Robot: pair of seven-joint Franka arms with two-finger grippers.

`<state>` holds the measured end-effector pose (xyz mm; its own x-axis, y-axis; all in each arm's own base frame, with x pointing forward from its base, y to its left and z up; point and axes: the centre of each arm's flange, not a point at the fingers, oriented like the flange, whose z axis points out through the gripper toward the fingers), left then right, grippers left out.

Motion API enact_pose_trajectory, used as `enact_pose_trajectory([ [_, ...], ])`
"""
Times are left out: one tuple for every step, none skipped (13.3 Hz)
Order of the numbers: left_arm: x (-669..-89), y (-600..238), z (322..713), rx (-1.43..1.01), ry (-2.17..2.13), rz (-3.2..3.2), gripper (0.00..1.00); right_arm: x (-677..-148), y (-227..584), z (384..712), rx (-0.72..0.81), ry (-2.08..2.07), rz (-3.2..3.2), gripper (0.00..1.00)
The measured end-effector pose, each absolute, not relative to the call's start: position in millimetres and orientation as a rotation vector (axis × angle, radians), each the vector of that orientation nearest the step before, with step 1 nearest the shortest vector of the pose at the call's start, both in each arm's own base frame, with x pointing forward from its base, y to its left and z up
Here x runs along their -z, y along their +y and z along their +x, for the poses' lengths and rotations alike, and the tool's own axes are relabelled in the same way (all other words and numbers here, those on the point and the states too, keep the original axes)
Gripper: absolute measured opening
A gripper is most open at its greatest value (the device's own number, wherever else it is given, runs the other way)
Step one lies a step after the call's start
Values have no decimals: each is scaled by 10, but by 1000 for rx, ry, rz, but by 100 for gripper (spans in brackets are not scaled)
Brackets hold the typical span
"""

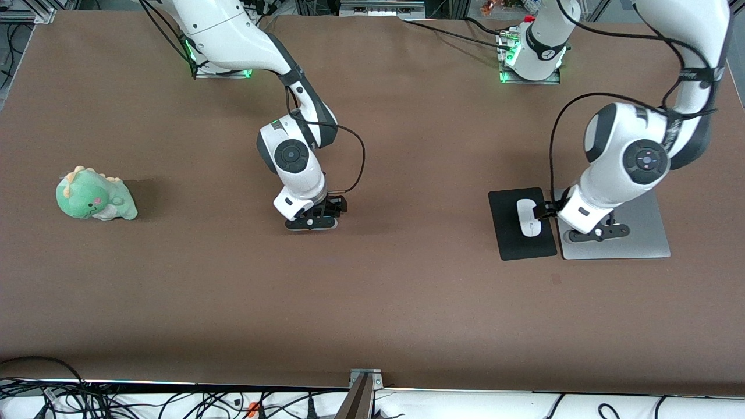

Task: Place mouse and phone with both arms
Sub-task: 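Release the mouse on the pad while the right gripper grasps the phone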

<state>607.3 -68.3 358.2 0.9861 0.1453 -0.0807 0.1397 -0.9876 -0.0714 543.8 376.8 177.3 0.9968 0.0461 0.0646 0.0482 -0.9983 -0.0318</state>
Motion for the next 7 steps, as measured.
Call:
enact_pose_trajectory([
  [-3784,-669,6124,-152,-230,-3058,100,-1730,3774,5416,97,-79,-3108,100],
  [-3982,-666,6165,-172,-247,-3063,100,-1693,3777,5398,93,-86,-3113,100],
  [-4194,-670,6190,-197,-268,-3078,100,-1664,3778,5383,94,-94,-3116,100],
  [-4402,-667,6193,-218,-270,-3087,100,-1646,3776,5374,100,-102,-3117,98],
  [-4622,-657,6173,-228,-254,-3090,100,-1645,3772,5373,105,-105,-3118,95],
  [-4841,-647,6137,-224,-230,-3094,100,-1646,3772,5374,105,-109,-3118,94],
  [-5075,-638,6077,-207,-198,-3098,100,-1658,3777,5375,108,-112,-3116,89],
])
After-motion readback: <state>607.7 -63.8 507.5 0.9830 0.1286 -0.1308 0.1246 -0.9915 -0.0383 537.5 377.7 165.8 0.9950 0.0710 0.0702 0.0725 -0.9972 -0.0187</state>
